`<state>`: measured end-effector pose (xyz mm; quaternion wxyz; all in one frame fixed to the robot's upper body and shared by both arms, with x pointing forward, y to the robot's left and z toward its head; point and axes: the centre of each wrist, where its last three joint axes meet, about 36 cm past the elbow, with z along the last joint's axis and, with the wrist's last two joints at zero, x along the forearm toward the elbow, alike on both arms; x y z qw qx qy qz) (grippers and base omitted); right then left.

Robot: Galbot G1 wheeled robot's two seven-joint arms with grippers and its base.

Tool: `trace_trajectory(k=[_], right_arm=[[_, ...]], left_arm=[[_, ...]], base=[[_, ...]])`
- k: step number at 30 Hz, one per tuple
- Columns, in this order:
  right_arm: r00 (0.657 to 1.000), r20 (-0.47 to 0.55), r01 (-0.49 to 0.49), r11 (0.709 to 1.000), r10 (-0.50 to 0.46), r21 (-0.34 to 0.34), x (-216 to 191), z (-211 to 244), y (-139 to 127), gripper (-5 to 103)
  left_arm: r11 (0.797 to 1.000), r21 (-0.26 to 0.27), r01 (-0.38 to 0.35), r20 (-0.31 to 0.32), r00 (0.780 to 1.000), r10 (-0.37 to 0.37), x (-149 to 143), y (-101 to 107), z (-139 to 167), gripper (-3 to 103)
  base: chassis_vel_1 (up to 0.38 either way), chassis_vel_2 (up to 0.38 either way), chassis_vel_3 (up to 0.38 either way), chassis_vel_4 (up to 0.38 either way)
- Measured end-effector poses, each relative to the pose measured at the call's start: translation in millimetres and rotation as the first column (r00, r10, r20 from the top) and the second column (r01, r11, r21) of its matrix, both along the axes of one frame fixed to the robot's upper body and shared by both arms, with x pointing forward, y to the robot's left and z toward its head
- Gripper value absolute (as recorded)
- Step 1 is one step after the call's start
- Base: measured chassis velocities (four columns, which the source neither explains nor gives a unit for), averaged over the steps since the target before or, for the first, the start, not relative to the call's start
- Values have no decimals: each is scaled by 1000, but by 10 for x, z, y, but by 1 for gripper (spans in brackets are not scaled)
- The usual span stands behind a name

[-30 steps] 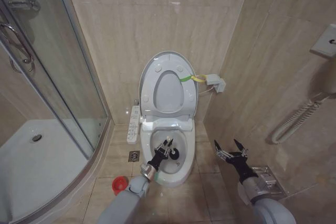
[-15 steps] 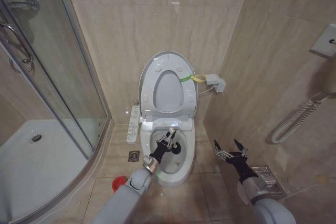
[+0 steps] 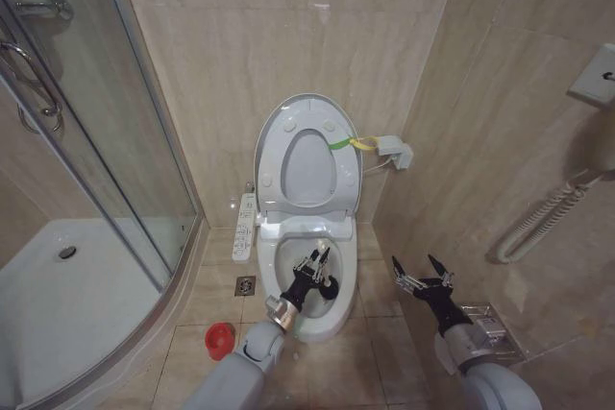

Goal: Open the toilet lid, clean the toilet bowl with a toilet brush, close the toilet lid, and flush.

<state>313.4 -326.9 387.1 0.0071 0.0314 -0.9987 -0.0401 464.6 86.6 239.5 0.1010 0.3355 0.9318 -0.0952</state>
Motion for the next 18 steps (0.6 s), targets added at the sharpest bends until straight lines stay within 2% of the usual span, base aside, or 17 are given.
trace_trajectory(k=[7,13,18], right_arm=[[1000,0,0,1000,0,0,0,0,0,100],[1000,0,0,1000,0,0,0,0,0,100],[1000,0,0,1000,0,0,0,0,0,100]], left_arm=[[1000,-23,11,-15,1000,-11,42,16,-226,19],[1000,27,-10,-21,1000,10,163,220,-408,19],[996,80,-29,-12,999,30,312,516,-505,19]], base=[[0,0,0,0],[0,0,0,0],[0,0,0,0]])
